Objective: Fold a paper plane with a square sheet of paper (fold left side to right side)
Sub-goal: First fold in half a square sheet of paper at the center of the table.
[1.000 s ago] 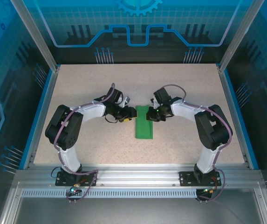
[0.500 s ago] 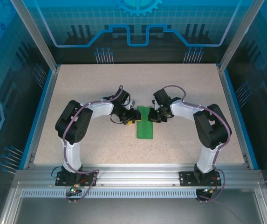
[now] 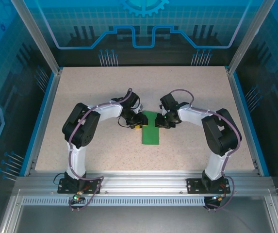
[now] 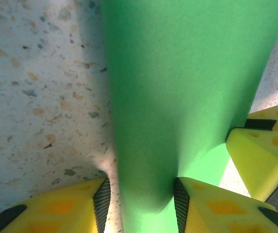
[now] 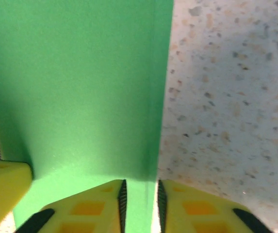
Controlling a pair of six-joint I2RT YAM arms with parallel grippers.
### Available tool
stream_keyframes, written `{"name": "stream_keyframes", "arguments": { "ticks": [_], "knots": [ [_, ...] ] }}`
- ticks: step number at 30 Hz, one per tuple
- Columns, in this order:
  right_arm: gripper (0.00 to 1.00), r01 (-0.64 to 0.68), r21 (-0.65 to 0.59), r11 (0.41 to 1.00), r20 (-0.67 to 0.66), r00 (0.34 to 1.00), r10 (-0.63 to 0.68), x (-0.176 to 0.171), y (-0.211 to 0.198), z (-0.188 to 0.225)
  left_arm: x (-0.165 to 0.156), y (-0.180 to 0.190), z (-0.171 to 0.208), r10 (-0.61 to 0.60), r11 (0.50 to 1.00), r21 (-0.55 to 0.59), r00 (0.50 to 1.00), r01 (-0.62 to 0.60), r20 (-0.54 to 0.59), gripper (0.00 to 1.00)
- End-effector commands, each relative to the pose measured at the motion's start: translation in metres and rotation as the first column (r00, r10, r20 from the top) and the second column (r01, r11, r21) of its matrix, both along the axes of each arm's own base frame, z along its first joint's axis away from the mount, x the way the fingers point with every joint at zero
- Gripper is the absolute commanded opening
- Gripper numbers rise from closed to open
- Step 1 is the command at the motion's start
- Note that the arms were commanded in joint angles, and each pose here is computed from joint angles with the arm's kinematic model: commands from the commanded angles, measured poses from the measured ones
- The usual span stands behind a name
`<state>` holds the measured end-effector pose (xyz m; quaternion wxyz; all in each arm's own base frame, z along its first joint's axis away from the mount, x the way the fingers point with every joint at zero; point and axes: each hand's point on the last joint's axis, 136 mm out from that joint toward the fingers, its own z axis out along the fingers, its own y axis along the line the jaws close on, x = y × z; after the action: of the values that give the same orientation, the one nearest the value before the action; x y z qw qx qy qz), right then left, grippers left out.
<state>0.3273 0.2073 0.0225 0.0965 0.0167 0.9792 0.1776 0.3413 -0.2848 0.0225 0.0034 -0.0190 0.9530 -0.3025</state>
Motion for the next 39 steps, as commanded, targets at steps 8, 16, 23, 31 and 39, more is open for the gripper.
{"name": "stream_keyframes", "arguments": {
  "ticks": [8,16,23,31,39],
  "knots": [
    [0.57,0.152,-0.086,0.985,0.217,0.967,-0.130,0.000,-0.051,0.045,-0.018,-0.006,-0.029,-0.072,0.995,0.064,0.996,0.076,-0.059,0.42],
    [0.83,0.289,-0.027,0.957,0.279,0.922,-0.270,-0.011,-0.084,0.052,-0.023,-0.011,-0.033,-0.104,0.991,0.078,0.991,0.110,-0.078,0.43],
    [0.85,0.330,-0.015,0.944,0.296,0.903,-0.311,-0.016,-0.098,0.057,-0.024,-0.013,-0.037,-0.119,0.988,0.087,0.989,0.127,-0.092,0.44],
    [0.85,0.332,-0.009,0.943,0.295,0.902,-0.314,-0.018,-0.100,0.057,-0.024,-0.015,-0.039,-0.124,0.987,0.091,0.987,0.133,-0.098,0.44],
    [0.85,0.329,-0.005,0.944,0.292,0.904,-0.313,-0.019,-0.099,0.056,-0.026,-0.019,-0.041,-0.137,0.985,0.094,0.985,0.147,-0.108,0.45]
  ]
}}
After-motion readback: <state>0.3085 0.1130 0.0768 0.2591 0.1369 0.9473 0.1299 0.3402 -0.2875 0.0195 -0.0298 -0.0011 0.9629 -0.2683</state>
